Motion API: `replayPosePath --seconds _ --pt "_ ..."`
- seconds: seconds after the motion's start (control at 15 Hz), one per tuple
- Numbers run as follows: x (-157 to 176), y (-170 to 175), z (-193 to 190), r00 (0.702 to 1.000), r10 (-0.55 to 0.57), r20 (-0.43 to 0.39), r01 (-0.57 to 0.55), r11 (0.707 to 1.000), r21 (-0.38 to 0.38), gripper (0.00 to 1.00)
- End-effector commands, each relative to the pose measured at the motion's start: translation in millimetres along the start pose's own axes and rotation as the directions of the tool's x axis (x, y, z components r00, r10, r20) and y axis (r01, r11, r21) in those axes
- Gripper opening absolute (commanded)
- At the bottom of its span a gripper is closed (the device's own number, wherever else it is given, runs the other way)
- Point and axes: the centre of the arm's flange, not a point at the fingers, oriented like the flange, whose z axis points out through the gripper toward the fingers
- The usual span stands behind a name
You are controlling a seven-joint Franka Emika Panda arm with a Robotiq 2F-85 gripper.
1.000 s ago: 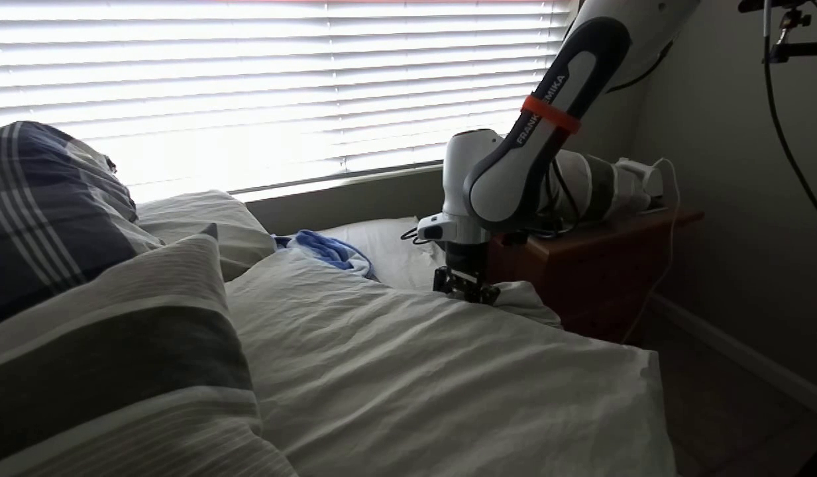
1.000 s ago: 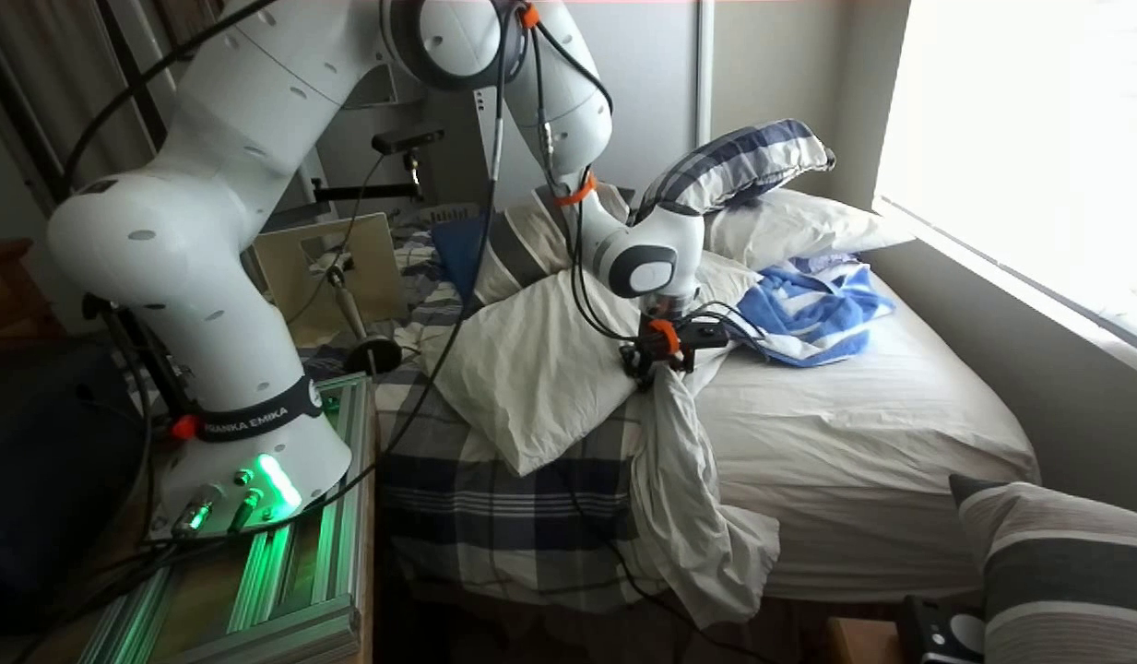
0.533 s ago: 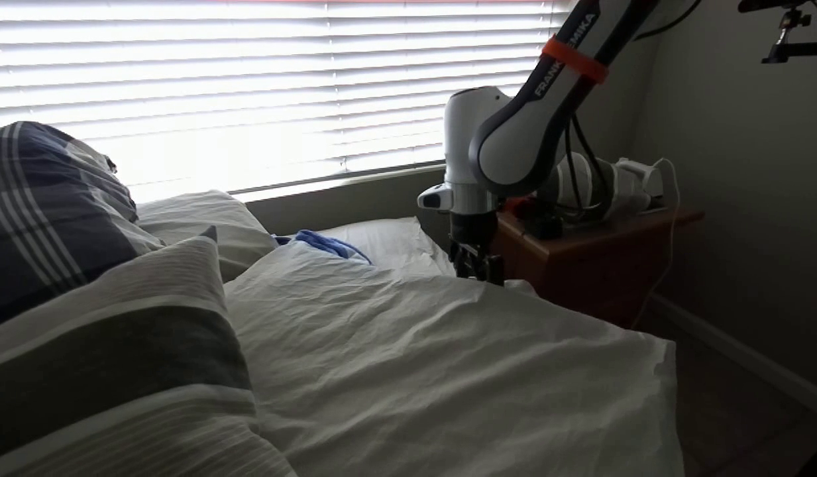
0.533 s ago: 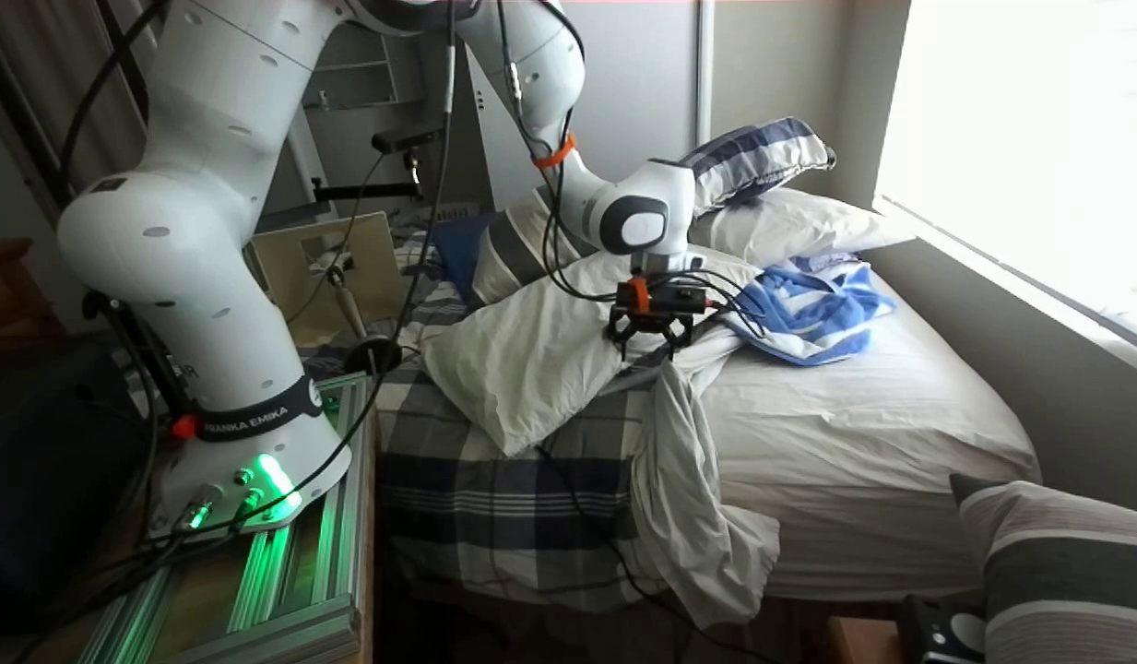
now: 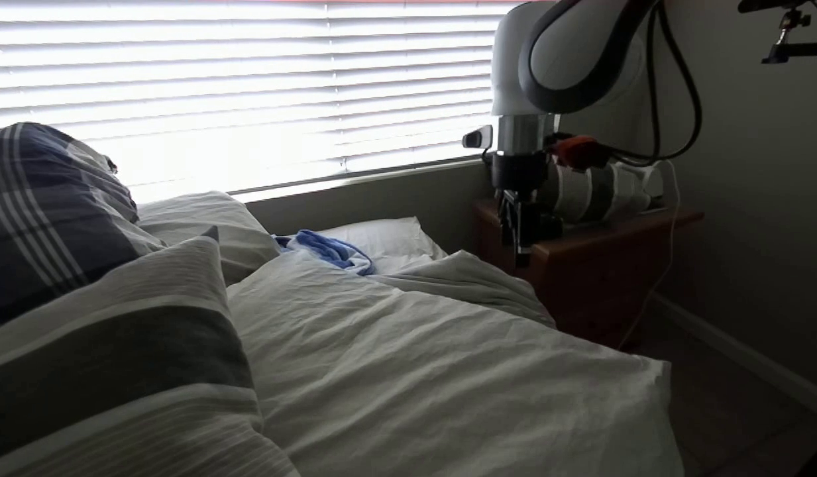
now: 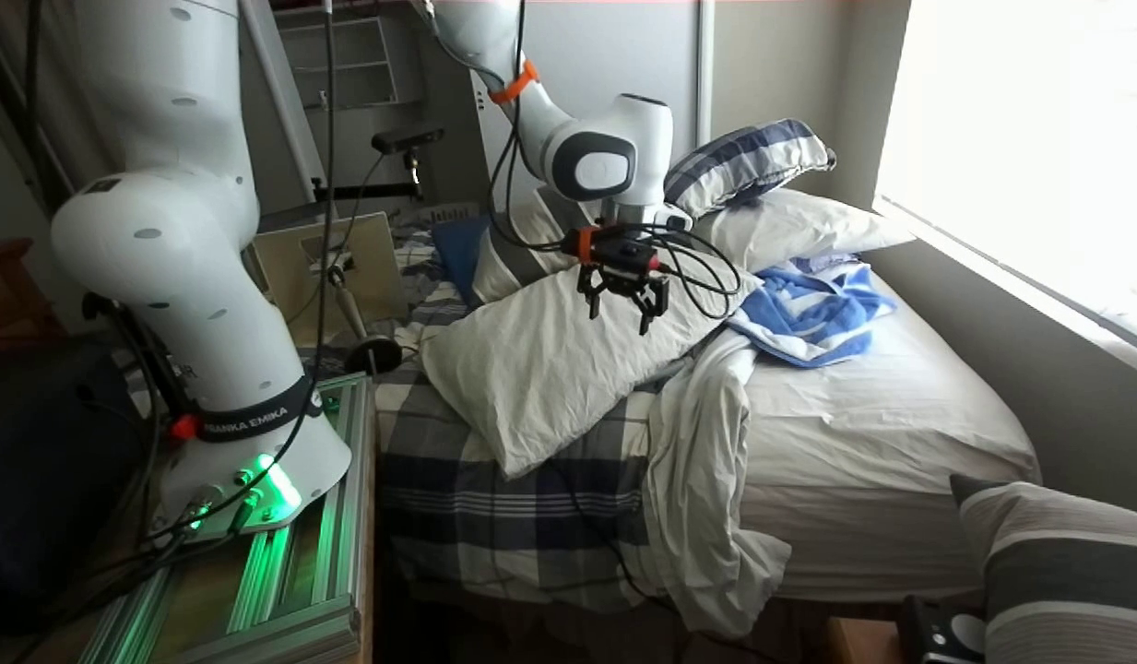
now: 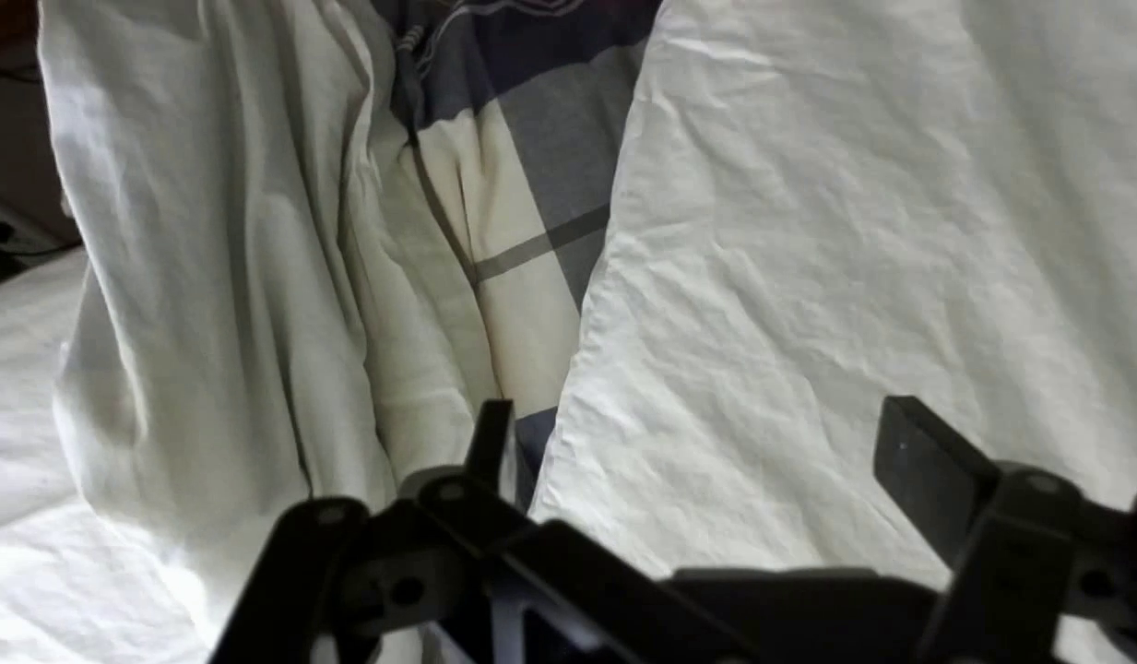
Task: Pull the beddings on the bed a little downwards
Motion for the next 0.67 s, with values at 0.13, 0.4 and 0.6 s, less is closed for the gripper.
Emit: replayPosePath --seconds 0.13,0.4,0.6 --pt "-29 -7 -27 0.989 0.131 -0.070 -0.131 0.991 0.005 1.00" --pt "-48 -16 -38 0.978 0.185 -0.100 -0.186 0.983 0.000 1.00" --pt "-49 -16 -38 0.977 0.189 -0.100 -0.190 0.982 0.000 1.00"
